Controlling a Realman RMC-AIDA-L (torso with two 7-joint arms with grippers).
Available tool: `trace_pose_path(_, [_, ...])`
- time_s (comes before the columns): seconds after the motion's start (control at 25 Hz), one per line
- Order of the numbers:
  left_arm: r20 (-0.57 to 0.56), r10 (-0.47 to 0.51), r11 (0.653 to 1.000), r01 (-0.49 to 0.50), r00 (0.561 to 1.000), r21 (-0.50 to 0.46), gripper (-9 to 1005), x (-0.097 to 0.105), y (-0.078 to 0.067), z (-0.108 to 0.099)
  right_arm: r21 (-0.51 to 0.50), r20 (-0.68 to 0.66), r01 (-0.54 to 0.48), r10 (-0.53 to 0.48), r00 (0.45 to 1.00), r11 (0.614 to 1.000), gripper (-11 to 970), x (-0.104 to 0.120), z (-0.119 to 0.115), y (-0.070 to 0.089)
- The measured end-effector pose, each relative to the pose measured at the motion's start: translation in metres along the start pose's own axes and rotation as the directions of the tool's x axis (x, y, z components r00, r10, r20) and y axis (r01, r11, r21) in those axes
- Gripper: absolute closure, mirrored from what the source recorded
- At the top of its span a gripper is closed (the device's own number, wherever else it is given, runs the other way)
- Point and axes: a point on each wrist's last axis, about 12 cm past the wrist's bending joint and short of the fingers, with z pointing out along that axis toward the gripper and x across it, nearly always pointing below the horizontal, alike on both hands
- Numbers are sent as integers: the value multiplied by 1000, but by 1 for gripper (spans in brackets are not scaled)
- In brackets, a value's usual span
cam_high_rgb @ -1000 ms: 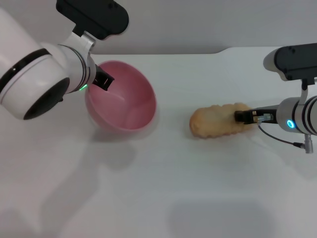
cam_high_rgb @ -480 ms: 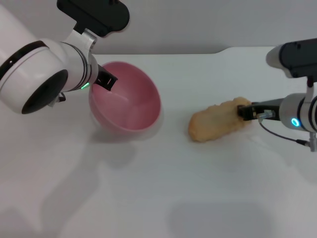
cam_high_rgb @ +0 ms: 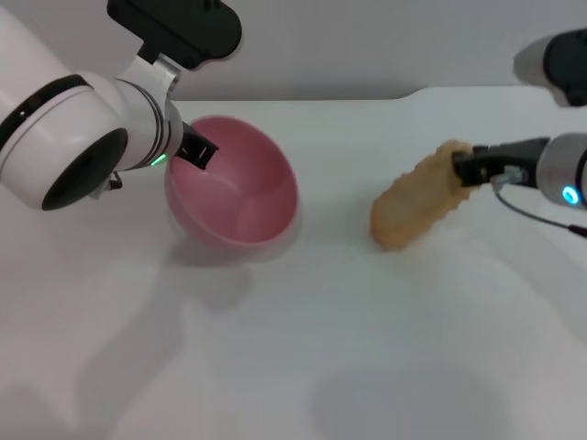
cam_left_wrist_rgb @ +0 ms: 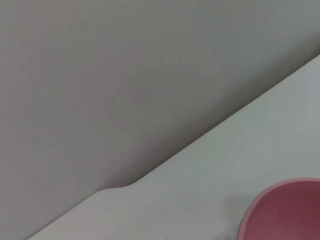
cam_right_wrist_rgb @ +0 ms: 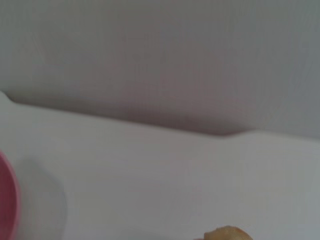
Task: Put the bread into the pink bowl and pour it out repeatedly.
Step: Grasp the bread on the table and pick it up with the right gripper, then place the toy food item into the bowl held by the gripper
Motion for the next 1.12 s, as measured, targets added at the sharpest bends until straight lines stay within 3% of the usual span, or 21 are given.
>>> trace_pose_path(0.4, [-5,-6,1000,6,1000,11,916,0,-1,0,21,96,68,-70,993,997,769,-30,-33,8])
trace_pose_path(0.48, [-3,-5,1000,5,1000,15,916,0,-2,0,21,117,77,-79,990,997,885,-35,-38,9])
trace_pose_path(0.72, [1,-8,999,8,1000,32,915,-2,-5,0,14,173,99,-100,980,995,926,-49,-51,14])
trace_pose_path(1.12, [35,10,991,-15,999,133,915,-12,-33,-5,-9,265,154,-146,953,988,927,-73,-73,33])
